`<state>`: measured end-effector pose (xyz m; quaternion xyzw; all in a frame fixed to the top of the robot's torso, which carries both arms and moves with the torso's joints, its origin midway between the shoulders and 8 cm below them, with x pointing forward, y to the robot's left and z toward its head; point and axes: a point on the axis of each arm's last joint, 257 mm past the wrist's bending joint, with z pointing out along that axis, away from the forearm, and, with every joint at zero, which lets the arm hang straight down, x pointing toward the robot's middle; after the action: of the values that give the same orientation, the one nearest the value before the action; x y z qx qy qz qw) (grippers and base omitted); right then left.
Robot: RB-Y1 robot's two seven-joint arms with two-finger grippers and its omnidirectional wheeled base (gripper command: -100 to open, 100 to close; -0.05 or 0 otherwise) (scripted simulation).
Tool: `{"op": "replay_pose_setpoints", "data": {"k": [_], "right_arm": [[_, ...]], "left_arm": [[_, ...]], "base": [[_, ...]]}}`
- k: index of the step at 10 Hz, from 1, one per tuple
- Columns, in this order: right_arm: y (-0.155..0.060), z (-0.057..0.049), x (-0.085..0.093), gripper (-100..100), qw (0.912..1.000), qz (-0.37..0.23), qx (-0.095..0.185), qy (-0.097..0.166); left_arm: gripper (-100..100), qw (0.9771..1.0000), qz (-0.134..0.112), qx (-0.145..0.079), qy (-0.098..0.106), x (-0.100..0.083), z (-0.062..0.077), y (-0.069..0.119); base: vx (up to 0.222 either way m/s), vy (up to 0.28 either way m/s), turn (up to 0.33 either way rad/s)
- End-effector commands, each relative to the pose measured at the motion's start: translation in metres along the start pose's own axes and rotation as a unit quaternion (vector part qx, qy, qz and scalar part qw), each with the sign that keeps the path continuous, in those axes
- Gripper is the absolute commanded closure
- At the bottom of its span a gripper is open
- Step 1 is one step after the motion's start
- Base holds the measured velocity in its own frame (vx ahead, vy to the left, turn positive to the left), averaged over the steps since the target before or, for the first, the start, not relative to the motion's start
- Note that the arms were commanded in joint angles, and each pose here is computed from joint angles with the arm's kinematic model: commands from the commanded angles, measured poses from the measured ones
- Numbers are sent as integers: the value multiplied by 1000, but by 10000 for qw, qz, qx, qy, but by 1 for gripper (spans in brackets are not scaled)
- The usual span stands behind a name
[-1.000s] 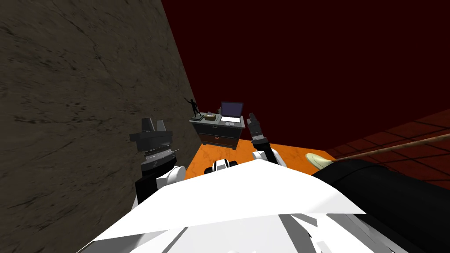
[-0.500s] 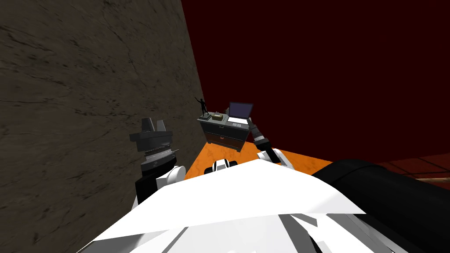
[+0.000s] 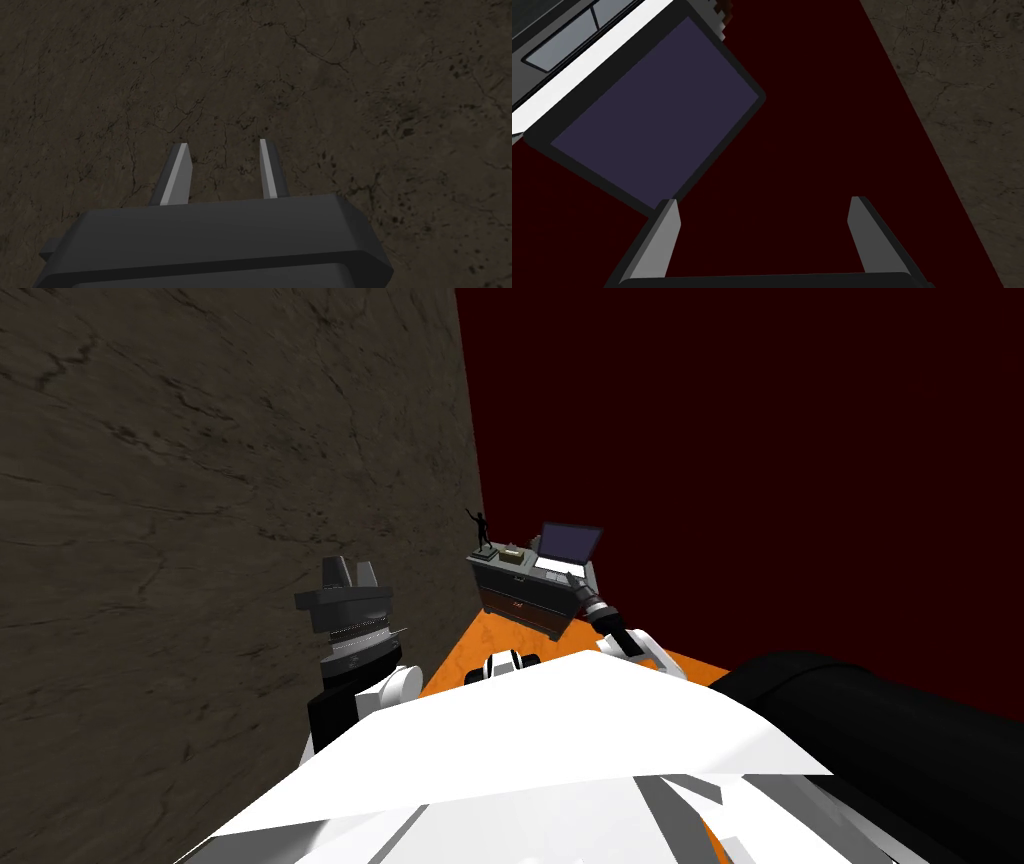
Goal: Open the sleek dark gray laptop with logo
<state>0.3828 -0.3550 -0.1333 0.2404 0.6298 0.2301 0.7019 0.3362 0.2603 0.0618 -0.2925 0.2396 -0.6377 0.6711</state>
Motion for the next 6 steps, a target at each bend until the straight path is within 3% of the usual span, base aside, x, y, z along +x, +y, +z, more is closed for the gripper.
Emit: {"op": "replay_pose_setpoints", "data": {"k": [1,2,3,4,5,6], "right_arm": [[-41,-4,-3,-100,9973,-511,502,186],[-64,-9,-6,-100,9931,-835,773,294],[-67,-9,-6,-100,9926,-835,825,306],[-90,-15,-10,-100,9862,-1163,1106,414],[-92,-16,-10,-100,9858,-1163,1138,421],[-116,-23,-16,-100,9770,-1492,1429,529]], "left_arm": [[0,10000,1,0,0,0,0,0],[0,10000,0,0,0,0,0,0],[0,10000,0,0,0,0,0,0],[0,10000,1,0,0,0,0,0],[0,10000,0,0,0,0,0,0],[0,10000,1,0,0,0,0,0]], "base": [[37,26,218],[54,35,344],[44,27,106],[49,32,179],[41,23,126],[46,26,184]]}}
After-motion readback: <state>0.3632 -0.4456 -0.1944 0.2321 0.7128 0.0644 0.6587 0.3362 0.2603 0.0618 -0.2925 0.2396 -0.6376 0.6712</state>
